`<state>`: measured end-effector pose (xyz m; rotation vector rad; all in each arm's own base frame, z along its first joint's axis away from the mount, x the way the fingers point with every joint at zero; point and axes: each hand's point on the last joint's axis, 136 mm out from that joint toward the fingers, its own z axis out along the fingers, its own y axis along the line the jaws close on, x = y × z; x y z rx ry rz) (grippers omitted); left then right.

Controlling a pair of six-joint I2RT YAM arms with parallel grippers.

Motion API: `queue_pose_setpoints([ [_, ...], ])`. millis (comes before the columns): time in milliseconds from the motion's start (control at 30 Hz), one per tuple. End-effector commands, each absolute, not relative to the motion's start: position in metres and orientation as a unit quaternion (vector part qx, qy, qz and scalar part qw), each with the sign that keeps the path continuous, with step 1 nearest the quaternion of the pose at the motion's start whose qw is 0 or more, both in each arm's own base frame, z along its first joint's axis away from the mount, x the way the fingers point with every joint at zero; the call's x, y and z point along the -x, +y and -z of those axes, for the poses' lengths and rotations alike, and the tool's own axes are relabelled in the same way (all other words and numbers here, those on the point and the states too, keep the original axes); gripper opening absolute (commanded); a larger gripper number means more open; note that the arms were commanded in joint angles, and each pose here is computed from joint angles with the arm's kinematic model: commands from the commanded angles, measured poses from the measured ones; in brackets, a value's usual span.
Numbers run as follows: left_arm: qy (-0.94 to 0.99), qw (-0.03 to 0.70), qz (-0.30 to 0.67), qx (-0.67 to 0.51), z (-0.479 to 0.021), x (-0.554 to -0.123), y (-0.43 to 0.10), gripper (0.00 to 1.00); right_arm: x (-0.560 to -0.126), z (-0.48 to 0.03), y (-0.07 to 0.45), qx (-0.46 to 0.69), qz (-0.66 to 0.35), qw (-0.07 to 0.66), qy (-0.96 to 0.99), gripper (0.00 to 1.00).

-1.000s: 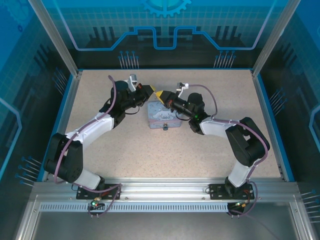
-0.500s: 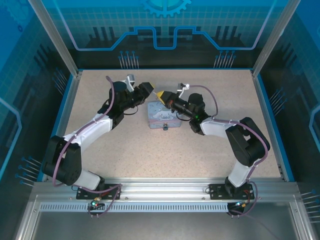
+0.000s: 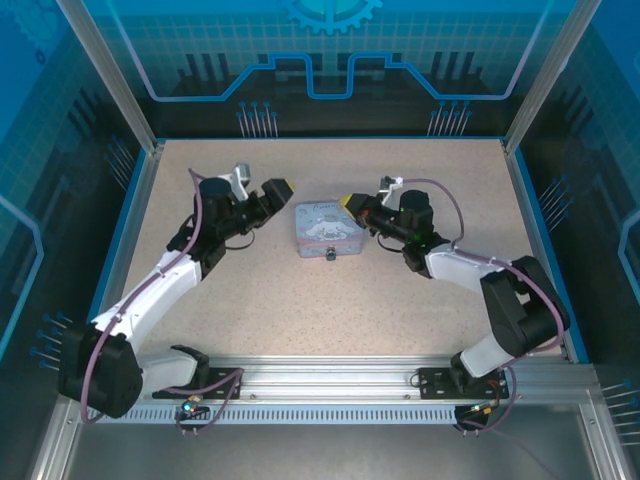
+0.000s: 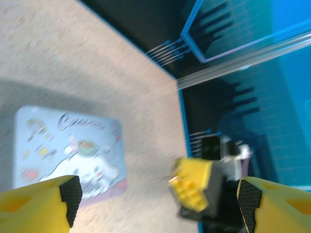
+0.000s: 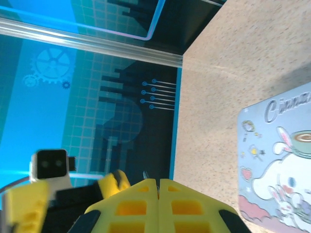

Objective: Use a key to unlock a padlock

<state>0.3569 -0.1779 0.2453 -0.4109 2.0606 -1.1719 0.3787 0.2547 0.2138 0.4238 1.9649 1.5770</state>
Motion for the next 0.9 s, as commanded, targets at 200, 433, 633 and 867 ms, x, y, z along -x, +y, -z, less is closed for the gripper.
queue_pose_setpoints([
  [200,0.883,0.306,0.356,0.021,-0.143,-0.287,-0.237,0.96,-0.367,-0.165,0.221,-0.175,-0.551,0.245,0.779,0.00],
  [433,0.895,0.295,0.335,-0.023,-0.101,-0.290,-0.274,0.97,-0.365,-0.140,0.215,-0.192,-0.539,0.224,0.789,0.00],
  [633,0.896,0.310,0.316,-0.032,-0.081,-0.307,-0.282,0.97,-0.368,-0.122,0.215,-0.212,-0.536,0.214,0.789,0.00],
  [867,0.900,0.327,0.286,-0.022,-0.066,-0.335,-0.278,0.98,-0.383,-0.106,0.225,-0.221,-0.532,0.202,0.792,0.00],
])
